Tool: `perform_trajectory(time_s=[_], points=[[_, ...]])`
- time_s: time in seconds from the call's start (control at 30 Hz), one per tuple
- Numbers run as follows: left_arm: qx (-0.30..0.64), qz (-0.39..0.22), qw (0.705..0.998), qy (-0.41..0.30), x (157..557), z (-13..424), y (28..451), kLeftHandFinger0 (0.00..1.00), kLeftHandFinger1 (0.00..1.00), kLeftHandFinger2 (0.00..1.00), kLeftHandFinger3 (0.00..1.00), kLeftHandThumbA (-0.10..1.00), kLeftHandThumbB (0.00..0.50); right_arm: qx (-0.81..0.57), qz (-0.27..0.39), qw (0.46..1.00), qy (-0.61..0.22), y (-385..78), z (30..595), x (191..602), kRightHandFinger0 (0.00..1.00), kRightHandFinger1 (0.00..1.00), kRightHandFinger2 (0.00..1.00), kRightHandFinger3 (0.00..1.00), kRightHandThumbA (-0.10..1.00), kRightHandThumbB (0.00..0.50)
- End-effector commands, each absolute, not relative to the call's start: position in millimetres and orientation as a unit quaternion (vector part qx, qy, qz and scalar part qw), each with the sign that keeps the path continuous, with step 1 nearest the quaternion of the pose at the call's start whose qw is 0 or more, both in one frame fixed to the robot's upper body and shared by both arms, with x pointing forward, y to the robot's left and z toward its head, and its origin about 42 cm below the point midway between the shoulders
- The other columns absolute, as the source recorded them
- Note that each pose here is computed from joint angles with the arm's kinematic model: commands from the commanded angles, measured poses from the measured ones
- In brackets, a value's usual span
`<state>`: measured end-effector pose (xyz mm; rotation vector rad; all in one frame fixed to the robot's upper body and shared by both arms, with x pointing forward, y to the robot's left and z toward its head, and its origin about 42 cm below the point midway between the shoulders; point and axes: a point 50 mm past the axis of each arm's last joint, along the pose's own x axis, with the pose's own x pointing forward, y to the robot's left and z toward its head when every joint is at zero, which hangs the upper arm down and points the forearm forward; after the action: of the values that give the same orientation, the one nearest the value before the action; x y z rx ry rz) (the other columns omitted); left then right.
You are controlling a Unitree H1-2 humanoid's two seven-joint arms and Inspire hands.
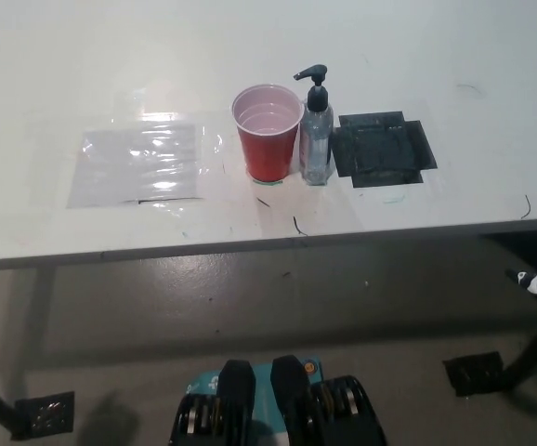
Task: The robot uses its right hand to press the hand soap kept in the middle of the table to get liquid hand soap out
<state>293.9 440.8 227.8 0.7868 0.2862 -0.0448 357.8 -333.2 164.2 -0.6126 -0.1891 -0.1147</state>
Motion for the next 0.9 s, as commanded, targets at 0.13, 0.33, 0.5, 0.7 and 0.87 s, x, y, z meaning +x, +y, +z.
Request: perform_trajectory(time_s=[0.13,0.33,0.5,0.7,0.87], points=[[0.400,-0.014,0.906,0.135,297,244,445,1.00,1.00,1.00,0.90,1.00,0.113,-0.359,-0.071,0.902,-0.228,-349,275,394,1.00,1.00,1.00,1.00,1.00,0.260],[0.404,-0.012,0.905,0.132,300,249,446,1.00,1.00,1.00,0.89,1.00,0.130,-0.374,-0.052,0.874,-0.306,-325,361,425,1.00,1.00,1.00,1.00,1.00,0.345],[0.410,-0.014,0.902,0.133,300,250,445,1.00,1.00,1.00,0.90,1.00,0.110,-0.396,-0.010,0.856,-0.333,-289,399,451,1.00,1.00,1.00,1.00,1.00,0.406],[0.409,-0.017,0.902,0.135,301,250,444,1.00,1.00,1.00,0.90,1.00,0.106,-0.423,0.041,0.832,-0.356,-251,421,474,1.00,1.00,1.00,1.00,1.00,0.487],[0.404,-0.019,0.905,0.135,302,251,444,1.00,1.00,1.00,0.91,1.00,0.096,-0.461,0.073,0.812,-0.351,-224,428,479,1.00,1.00,1.00,1.00,1.00,0.500]])
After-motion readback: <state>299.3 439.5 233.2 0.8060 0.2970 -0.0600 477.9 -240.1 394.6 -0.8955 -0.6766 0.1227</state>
